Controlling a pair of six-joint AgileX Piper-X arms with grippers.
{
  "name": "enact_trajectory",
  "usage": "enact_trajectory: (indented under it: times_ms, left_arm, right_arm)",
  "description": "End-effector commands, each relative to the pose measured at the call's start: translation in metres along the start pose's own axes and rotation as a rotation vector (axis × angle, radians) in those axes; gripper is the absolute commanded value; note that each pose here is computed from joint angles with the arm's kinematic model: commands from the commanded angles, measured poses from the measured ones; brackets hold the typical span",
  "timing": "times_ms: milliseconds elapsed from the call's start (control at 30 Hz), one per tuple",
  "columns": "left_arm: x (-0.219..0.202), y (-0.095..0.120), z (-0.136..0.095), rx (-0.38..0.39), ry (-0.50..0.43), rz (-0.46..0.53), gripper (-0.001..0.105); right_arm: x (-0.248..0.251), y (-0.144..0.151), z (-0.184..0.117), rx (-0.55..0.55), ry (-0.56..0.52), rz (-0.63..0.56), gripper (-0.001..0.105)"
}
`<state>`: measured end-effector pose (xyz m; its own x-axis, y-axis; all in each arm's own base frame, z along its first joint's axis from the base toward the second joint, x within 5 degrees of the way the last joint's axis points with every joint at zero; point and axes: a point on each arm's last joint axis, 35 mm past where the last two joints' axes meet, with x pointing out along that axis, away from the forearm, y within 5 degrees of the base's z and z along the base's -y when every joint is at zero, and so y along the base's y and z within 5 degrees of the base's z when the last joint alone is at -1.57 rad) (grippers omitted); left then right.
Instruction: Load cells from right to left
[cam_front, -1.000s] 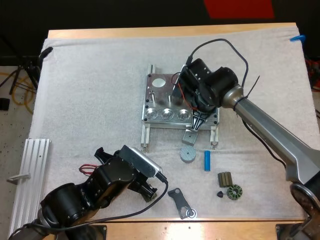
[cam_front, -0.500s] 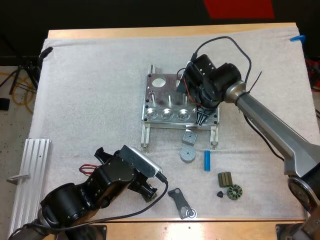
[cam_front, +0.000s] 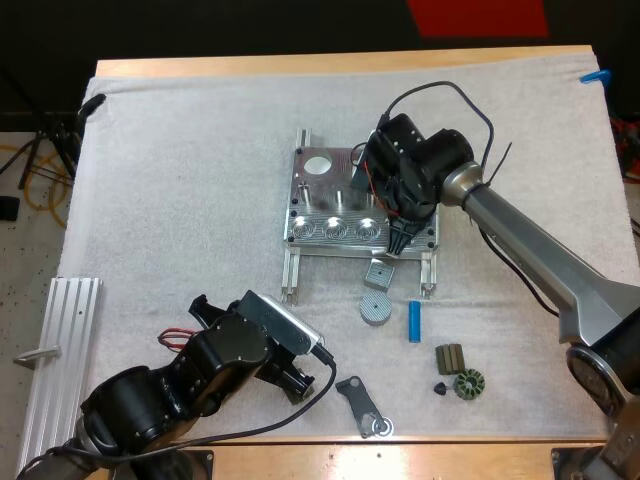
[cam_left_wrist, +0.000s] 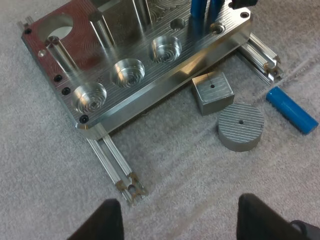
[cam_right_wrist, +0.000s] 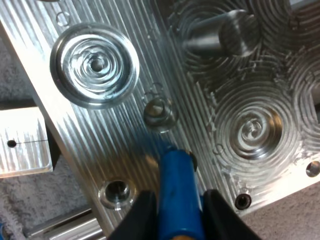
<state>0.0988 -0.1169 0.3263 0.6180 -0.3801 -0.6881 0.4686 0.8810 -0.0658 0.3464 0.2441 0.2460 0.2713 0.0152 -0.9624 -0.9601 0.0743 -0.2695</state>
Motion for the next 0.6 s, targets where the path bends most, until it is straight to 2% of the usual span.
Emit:
enact_trajectory:
  times_ms: [0, 567]
  left_arm:
    - [-0.002, 0.0, 0.001, -0.001, -0.011, -0.003, 0.05]
    - [-0.002, 0.0, 0.001, -0.001, -0.011, -0.003, 0.05]
  right_arm:
    - [-0.001, -0.002, -0.002, 0.001, 0.003, -0.003, 0.008]
    - [0.01, -0.001, 0.0, -0.005, 0.026, 0.013, 0.008]
